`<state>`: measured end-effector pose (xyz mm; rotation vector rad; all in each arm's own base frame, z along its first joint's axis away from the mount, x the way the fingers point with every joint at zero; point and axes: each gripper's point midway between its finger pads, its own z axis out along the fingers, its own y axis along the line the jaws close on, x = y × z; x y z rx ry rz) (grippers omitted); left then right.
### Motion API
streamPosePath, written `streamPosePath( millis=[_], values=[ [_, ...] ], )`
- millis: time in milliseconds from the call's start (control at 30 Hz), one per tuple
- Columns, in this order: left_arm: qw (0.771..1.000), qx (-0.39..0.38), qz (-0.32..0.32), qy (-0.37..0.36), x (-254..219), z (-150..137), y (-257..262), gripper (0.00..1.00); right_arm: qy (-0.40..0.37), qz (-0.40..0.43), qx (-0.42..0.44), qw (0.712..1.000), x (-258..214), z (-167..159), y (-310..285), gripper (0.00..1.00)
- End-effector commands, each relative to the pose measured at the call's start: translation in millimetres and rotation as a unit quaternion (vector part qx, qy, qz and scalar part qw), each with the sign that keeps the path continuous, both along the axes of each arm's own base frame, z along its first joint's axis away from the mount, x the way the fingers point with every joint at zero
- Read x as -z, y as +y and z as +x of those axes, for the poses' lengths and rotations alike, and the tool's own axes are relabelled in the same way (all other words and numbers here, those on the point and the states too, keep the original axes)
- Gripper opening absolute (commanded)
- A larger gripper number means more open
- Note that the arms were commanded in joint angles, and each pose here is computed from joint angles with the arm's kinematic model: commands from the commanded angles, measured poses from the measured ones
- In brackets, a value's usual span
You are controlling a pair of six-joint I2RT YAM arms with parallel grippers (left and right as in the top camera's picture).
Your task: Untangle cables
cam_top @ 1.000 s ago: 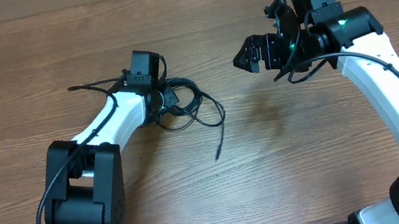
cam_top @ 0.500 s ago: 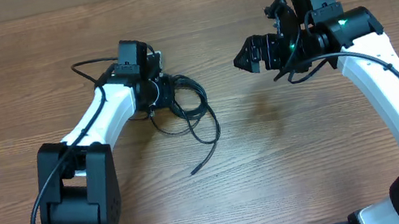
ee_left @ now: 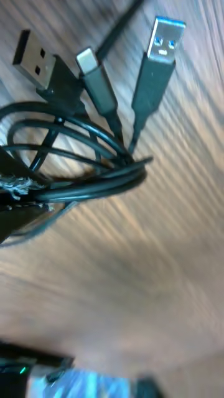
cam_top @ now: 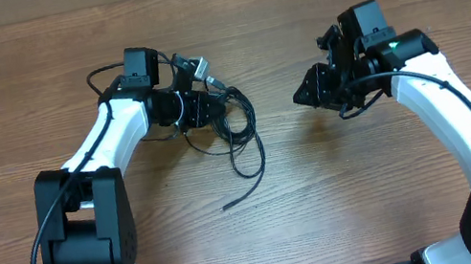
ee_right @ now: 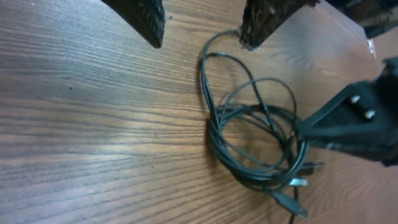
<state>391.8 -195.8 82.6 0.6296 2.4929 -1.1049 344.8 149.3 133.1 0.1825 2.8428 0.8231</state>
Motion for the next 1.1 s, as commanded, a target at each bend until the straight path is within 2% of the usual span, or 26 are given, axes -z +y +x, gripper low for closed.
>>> streamPosePath(
  millis=[0, 100, 233, 300, 467, 633, 733, 867, 967, 1000, 1067],
  values=[
    [0.996, 0.053, -0.061, -0.030, -23, -4, -17, 0.09, 0.025, 0.008, 0.020, 0.999, 15, -7, 2, 0.39],
    [0.995, 0.064, -0.076, -0.028, -27, -9, -24, 0.10, 0.025, 0.008, 0.015, 1.000, 25, -11, 6, 0.40],
    [0.982, 0.121, -0.141, -0.040, -47, -28, -44, 0.16, 0.012, 0.009, -0.007, 1.000, 29, -14, 21, 0.44],
    [0.979, 0.133, -0.144, -0.045, -48, -32, -49, 0.17, 0.005, 0.011, -0.018, 1.000, 28, -15, 29, 0.44],
    [0.987, 0.123, -0.093, -0.051, -32, -27, -46, 0.19, -0.014, 0.016, -0.045, 0.999, 25, -17, 50, 0.50],
    [0.994, 0.095, -0.031, -0.050, -15, -18, -35, 0.31, -0.010, -0.025, -0.003, 1.000, 32, -16, 53, 0.55],
    [0.998, 0.042, 0.036, -0.032, 3, -5, -19, 0.39, -0.015, -0.047, 0.004, 0.999, 35, -17, 55, 0.64],
    [0.991, -0.056, 0.124, -0.001, 23, 11, 9, 0.52, -0.024, -0.056, -0.001, 0.998, 35, -17, 59, 0.68],
    [0.983, -0.096, 0.156, 0.011, 30, 16, 21, 0.63, -0.030, -0.060, 0.003, 0.998, 35, -14, 57, 0.68],
    [0.981, -0.105, 0.162, 0.015, 31, 17, 23, 0.71, -0.029, -0.065, 0.012, 0.997, 36, -13, 55, 0.68],
    [0.980, -0.107, 0.165, 0.022, 34, 15, 24, 0.74, -0.027, -0.074, 0.036, 0.996, 37, -10, 50, 0.68]
  ],
)
